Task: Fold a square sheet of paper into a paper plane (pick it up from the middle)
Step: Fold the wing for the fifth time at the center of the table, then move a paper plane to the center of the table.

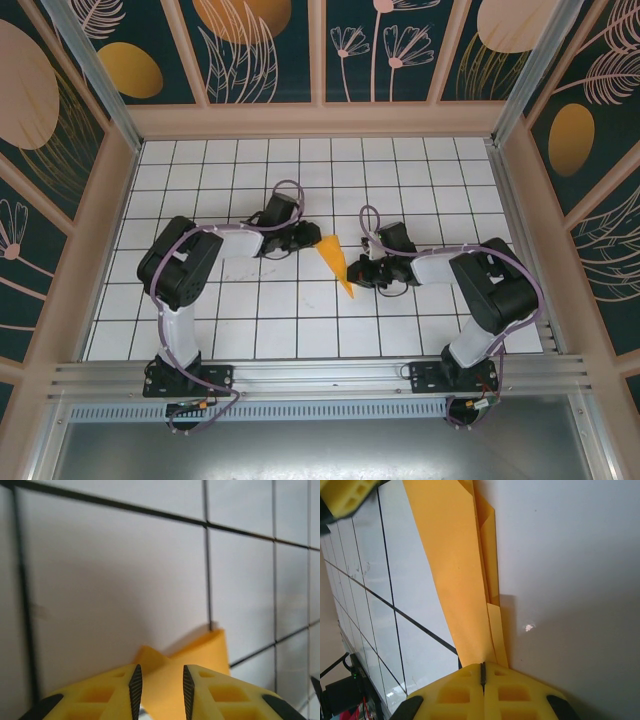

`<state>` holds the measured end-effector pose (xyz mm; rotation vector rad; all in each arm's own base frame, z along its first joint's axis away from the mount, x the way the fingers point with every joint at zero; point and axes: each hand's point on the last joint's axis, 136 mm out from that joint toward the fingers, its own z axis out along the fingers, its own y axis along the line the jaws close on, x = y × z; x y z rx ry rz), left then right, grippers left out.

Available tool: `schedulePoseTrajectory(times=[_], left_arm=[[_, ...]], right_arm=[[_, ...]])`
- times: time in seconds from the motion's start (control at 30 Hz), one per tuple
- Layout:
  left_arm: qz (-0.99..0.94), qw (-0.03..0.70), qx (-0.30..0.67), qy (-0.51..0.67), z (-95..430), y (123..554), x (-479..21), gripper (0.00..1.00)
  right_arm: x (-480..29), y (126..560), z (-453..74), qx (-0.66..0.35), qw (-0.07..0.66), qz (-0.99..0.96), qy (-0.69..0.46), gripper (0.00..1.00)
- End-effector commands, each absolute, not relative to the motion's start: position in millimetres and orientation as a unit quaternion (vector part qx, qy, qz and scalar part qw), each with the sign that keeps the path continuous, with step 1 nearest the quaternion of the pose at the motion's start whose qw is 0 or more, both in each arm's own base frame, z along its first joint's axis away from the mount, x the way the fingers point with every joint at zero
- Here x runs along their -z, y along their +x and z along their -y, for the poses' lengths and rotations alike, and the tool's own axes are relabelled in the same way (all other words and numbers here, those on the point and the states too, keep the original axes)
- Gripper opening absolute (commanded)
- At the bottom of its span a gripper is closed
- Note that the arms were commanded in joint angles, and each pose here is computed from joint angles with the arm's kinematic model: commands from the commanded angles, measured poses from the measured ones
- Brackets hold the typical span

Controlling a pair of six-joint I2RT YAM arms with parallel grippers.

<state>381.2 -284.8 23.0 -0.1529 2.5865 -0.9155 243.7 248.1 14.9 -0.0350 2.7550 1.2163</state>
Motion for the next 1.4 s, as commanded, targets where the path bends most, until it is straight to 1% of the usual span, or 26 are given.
schedulePoseTrajectory(times=[0.0,0.07,0.17,0.27,0.33,0.37,0.43,0.5,0.63,0.67,0.7,0.77,0.8,0.83,0.93,1.03,1.07,1.17,1.2,1.3,1.37], left_arm=[[-0.939,0.214,0.259,-0.073,248,401,-22,0.32],[-0.938,0.227,0.252,-0.072,244,408,-33,0.33],[-0.931,0.239,0.267,-0.068,247,410,-55,0.36],[-0.931,0.238,0.264,-0.075,242,400,-68,0.39],[-0.934,0.243,0.250,-0.078,238,389,-77,0.41],[-0.936,0.246,0.241,-0.074,240,383,-80,0.43],[-0.944,0.245,0.213,-0.065,245,367,-80,0.48],[-0.951,0.237,0.192,-0.052,257,352,-79,0.49],[-0.964,0.222,0.144,-0.030,286,332,-71,0.57],[-0.965,0.223,0.134,-0.025,292,330,-71,0.62],[-0.968,0.219,0.123,-0.022,297,328,-69,0.64],[-0.972,0.211,0.099,-0.017,302,325,-63,0.65],[-0.975,0.208,0.082,-0.018,301,323,-60,0.71],[-0.976,0.205,0.071,-0.019,300,321,-56,0.74],[-0.976,0.203,0.072,-0.021,301,321,-53,0.74],[-0.975,0.210,0.070,-0.022,299,322,-55,0.70],[-0.975,0.211,0.070,-0.023,299,322,-55,0.66],[-0.974,0.217,0.067,-0.028,293,321,-55,0.48],[-0.973,0.219,0.067,-0.031,291,320,-55,0.44],[-0.971,0.229,0.062,-0.038,283,319,-59,0.40],[-0.969,0.234,0.065,-0.038,280,317,-60,0.33]], right_arm=[[16,205,-229,-0.355,-0.012,-0.935,0.006,0.06],[9,210,-233,-0.366,-0.005,-0.931,0.006,0.07],[-13,221,-248,-0.400,0.021,-0.916,-0.001,0.10],[-45,239,-253,-0.414,0.077,-0.907,-0.004,0.13],[-66,251,-245,-0.409,0.126,-0.904,0.002,0.15],[-72,257,-238,-0.400,0.146,-0.905,0.009,0.18],[-76,269,-216,-0.365,0.186,-0.911,0.034,0.24],[-75,280,-194,-0.338,0.208,-0.916,0.062,0.28],[-70,293,-167,-0.316,0.223,-0.916,0.104,0.33],[-68,293,-164,-0.313,0.225,-0.916,0.109,0.34],[-67,294,-163,-0.316,0.226,-0.915,0.109,0.35],[-66,294,-165,-0.324,0.222,-0.913,0.109,0.36],[-66,294,-168,-0.332,0.220,-0.911,0.107,0.37],[-66,294,-172,-0.344,0.217,-0.908,0.103,0.38],[-68,291,-182,-0.369,0.210,-0.901,0.088,0.41],[-70,288,-192,-0.389,0.202,-0.896,0.063,0.43],[-71,287,-196,-0.396,0.198,-0.895,0.054,0.44],[-71,283,-211,-0.403,0.185,-0.896,0.023,0.45],[-70,282,-215,-0.401,0.181,-0.898,0.015,0.45],[-65,281,-226,-0.399,0.170,-0.901,0.001,0.46],[-64,278,-234,-0.408,0.162,-0.898,-0.010,0.46]])
